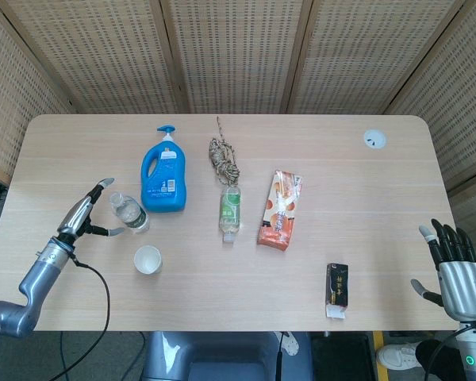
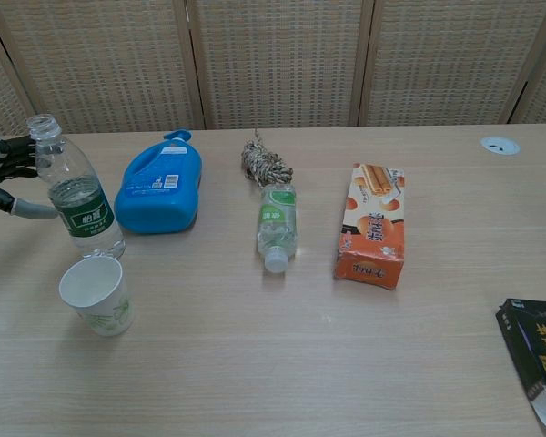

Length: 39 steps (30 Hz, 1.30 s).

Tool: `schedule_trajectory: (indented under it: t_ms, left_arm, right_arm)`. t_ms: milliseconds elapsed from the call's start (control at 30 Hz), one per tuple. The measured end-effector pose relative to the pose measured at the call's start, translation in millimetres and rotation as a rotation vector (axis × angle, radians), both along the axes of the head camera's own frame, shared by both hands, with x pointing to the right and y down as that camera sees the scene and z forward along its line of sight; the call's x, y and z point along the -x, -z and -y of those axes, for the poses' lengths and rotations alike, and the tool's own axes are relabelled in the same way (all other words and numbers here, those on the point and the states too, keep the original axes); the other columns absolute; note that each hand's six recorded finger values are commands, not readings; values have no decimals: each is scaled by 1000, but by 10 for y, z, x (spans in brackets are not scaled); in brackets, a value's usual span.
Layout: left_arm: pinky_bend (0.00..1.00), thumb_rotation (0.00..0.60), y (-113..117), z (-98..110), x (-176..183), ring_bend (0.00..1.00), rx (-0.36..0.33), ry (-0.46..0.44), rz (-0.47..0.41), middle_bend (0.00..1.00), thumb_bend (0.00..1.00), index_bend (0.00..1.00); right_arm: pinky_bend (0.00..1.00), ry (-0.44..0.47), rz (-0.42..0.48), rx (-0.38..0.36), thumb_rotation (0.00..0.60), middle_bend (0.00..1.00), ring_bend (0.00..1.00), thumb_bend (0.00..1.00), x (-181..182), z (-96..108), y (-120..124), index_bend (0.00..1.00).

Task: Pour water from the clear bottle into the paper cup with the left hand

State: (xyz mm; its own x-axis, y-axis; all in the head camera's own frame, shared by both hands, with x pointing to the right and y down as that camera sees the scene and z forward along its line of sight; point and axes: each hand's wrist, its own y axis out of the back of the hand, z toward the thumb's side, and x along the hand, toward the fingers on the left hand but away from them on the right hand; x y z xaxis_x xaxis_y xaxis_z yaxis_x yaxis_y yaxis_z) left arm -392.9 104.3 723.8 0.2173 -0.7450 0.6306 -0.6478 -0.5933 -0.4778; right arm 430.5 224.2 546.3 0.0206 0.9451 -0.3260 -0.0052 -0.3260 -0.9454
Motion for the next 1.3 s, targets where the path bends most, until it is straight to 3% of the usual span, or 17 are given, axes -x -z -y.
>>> schedule_trajectory:
  t_ms: [567,733,867,933,1067,1300]
  left_arm:
    - [2,600,-281,28,-347,0,-5,93,-160,0,94,0]
    - [36,600,-336,31,-438,0,-25,117,-197,0,93,0]
    - [123,600,-392,-4,-538,25,-26,133,-229,34,104,5]
    - [194,600,-415,-15,-564,92,-29,146,-243,114,128,74]
    - [329,600,-439,-21,-580,236,-37,185,-272,289,200,318]
    - [431,600,-474,-23,-559,366,-37,233,-296,439,310,593]
  right_arm:
    - [0,-9,-16,23,600,0,0,0,-19,24,-86,70]
    - [0,-10,-14,26,600,0,0,0,-22,25,-93,70]
    - [0,-13,-10,25,600,0,0,0,-28,27,-87,71]
    - [0,-14,-9,25,600,0,0,0,-31,28,-85,71]
    - [0,-17,-5,25,600,0,0,0,-40,30,-79,70]
    - [0,-15,-3,27,600,0,0,0,-37,28,-79,70]
